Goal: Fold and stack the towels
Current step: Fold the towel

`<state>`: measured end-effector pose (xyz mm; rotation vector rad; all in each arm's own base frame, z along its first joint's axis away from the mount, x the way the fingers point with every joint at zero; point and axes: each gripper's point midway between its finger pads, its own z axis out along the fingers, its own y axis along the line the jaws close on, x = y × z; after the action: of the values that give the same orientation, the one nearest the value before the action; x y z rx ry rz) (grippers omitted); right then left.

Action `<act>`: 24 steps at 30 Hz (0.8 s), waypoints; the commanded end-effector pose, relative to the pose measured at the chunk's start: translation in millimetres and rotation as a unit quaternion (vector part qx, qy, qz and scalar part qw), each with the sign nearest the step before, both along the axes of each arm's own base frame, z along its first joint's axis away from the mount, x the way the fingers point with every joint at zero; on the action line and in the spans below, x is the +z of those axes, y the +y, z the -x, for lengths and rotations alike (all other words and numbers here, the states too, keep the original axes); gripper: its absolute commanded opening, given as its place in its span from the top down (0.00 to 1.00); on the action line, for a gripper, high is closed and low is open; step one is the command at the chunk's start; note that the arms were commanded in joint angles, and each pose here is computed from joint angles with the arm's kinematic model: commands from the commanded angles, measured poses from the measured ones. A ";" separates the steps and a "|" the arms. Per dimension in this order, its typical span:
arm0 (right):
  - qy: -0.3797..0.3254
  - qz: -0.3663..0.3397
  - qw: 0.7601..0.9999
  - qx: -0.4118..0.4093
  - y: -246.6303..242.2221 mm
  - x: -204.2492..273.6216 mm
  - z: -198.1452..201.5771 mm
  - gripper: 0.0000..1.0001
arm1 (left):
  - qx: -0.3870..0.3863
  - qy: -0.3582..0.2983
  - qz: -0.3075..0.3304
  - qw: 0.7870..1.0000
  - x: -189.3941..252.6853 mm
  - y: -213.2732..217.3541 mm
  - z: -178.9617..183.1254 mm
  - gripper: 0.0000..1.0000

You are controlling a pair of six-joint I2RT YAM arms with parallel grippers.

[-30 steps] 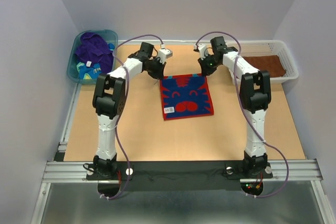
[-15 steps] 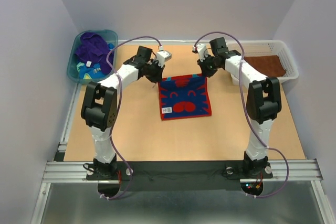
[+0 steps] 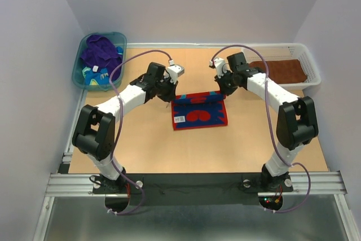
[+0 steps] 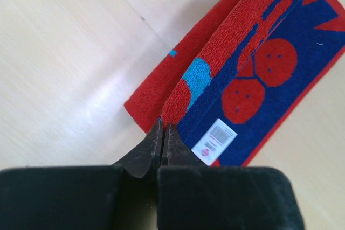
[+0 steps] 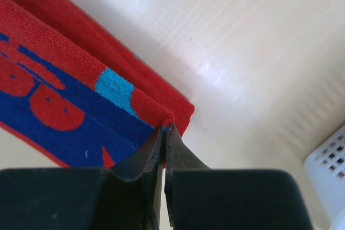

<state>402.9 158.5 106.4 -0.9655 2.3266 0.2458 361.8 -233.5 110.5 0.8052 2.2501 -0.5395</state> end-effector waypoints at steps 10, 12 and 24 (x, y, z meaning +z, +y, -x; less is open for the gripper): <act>0.046 -0.068 0.993 -0.079 3.5 0.2 44.1 0.99 | 0.055 0.087 0.055 0.993 -13.5 -5.7 60.4 1.00; 0.059 -0.070 0.991 -0.095 2.0 -5.4 48.6 0.99 | 0.059 0.105 0.054 0.991 -23.5 -6.3 68.7 1.00; 0.103 -0.066 0.983 -0.138 -2.0 -31.0 60.4 1.00 | 0.098 0.132 0.026 0.986 -55.9 -1.8 84.1 1.00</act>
<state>342.6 158.3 77.7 -0.6146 2.5571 0.4061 270.9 -241.0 52.9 0.5617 2.5224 -0.6902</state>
